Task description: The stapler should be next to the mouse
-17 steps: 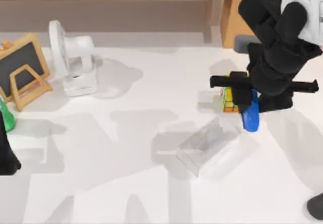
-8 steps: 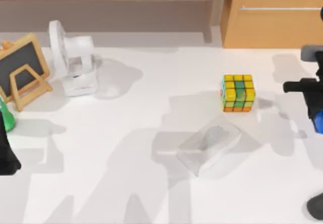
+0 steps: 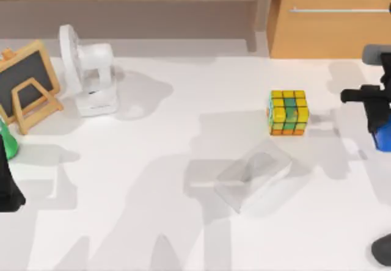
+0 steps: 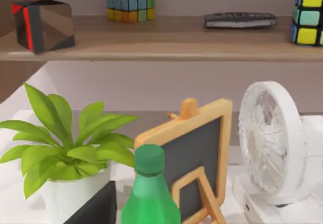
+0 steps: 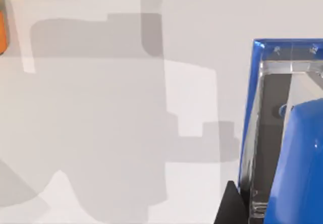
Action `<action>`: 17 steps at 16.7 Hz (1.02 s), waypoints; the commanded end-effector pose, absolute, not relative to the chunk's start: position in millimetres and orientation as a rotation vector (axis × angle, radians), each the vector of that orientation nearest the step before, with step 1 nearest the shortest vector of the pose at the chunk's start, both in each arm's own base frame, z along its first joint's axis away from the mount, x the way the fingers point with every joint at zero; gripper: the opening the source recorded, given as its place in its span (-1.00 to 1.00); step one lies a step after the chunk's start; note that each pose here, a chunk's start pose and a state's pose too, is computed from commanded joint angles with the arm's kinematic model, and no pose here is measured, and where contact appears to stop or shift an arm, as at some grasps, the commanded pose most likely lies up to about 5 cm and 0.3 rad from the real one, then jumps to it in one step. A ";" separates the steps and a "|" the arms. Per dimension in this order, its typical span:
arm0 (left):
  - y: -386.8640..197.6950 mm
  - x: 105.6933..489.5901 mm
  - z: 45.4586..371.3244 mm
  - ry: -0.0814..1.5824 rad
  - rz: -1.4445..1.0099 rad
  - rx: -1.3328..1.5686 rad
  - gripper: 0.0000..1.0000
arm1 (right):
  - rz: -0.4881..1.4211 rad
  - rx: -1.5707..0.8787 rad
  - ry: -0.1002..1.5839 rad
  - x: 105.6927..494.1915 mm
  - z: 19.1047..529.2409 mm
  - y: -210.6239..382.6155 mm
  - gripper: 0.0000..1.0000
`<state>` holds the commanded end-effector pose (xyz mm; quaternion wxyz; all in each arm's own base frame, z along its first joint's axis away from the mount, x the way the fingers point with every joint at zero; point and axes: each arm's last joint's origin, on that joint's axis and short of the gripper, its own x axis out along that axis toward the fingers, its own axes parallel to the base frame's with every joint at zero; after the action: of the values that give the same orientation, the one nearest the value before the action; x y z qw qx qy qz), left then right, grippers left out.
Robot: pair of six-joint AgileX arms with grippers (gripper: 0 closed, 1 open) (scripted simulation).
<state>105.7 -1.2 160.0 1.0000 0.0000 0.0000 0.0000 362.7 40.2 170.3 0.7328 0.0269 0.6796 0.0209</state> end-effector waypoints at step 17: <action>-1.2 105.7 160.0 0.000 0.000 0.000 1.00 | 0.071 0.070 1.393 371.0 168.2 43.4 -1.00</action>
<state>105.7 -1.2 160.0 1.0000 0.0000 0.0000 0.0000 371.0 43.4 168.2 0.7659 0.0324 0.6414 0.0326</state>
